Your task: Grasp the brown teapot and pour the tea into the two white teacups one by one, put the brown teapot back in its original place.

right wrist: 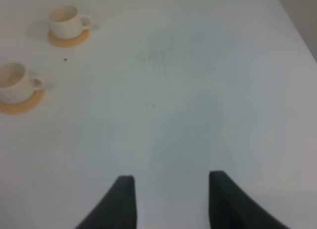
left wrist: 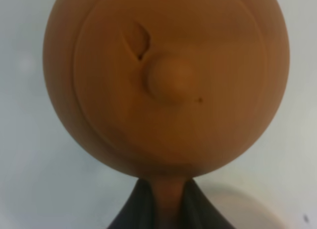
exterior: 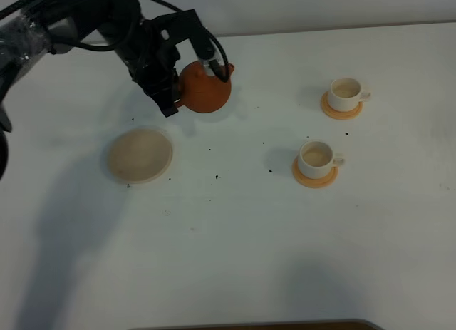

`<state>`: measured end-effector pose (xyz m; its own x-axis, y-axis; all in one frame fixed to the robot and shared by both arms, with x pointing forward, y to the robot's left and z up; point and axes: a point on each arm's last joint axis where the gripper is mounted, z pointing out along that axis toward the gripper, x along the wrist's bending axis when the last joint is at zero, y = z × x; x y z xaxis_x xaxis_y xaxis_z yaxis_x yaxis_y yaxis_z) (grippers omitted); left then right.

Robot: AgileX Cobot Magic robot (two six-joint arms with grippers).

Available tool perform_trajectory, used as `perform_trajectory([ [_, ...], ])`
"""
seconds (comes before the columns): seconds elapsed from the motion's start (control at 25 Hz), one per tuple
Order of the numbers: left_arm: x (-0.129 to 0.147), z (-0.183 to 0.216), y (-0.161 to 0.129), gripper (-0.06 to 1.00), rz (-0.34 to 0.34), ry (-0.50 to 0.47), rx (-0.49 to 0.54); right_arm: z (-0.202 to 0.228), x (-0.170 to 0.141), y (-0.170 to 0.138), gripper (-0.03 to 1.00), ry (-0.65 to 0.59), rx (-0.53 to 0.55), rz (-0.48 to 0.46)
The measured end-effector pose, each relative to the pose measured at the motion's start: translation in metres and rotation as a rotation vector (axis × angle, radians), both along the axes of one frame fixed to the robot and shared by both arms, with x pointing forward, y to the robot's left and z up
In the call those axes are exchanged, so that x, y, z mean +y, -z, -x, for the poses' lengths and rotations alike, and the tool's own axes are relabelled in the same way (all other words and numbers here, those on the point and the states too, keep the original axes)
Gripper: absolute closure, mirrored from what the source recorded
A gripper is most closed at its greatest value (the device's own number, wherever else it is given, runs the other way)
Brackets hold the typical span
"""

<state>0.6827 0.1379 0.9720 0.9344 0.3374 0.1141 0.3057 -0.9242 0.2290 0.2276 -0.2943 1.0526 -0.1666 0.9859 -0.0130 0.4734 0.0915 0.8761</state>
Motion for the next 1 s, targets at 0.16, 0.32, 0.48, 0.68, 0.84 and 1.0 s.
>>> perform_trajectory([
  [0.16, -0.027, -0.019, 0.005, 0.8, -0.012, 0.054, -0.014, 0.0, 0.0, 0.0, 0.59, 0.0, 0.0, 0.0],
  [0.32, -0.052, -0.034, 0.011, 0.8, -0.002, 0.092, -0.061, 0.0, 0.0, 0.0, 0.59, 0.0, 0.0, 0.0],
  [0.48, -0.075, -0.041, 0.031, 0.8, 0.006, 0.127, -0.083, 0.0, 0.0, 0.0, 0.59, 0.0, 0.0, 0.0],
  [0.68, -0.098, -0.041, 0.058, 0.8, -0.003, 0.185, -0.115, 0.0, 0.0, 0.0, 0.59, 0.0, 0.0, 0.0],
  [0.84, -0.109, -0.041, 0.057, 0.8, 0.017, 0.204, -0.169, 0.0, 0.0, 0.0, 0.59, 0.0, 0.0, 0.0],
  [1.0, -0.114, -0.041, 0.055, 0.8, 0.026, 0.223, -0.191, 0.0, 0.0, 0.0, 0.59, 0.0, 0.0, 0.0],
])
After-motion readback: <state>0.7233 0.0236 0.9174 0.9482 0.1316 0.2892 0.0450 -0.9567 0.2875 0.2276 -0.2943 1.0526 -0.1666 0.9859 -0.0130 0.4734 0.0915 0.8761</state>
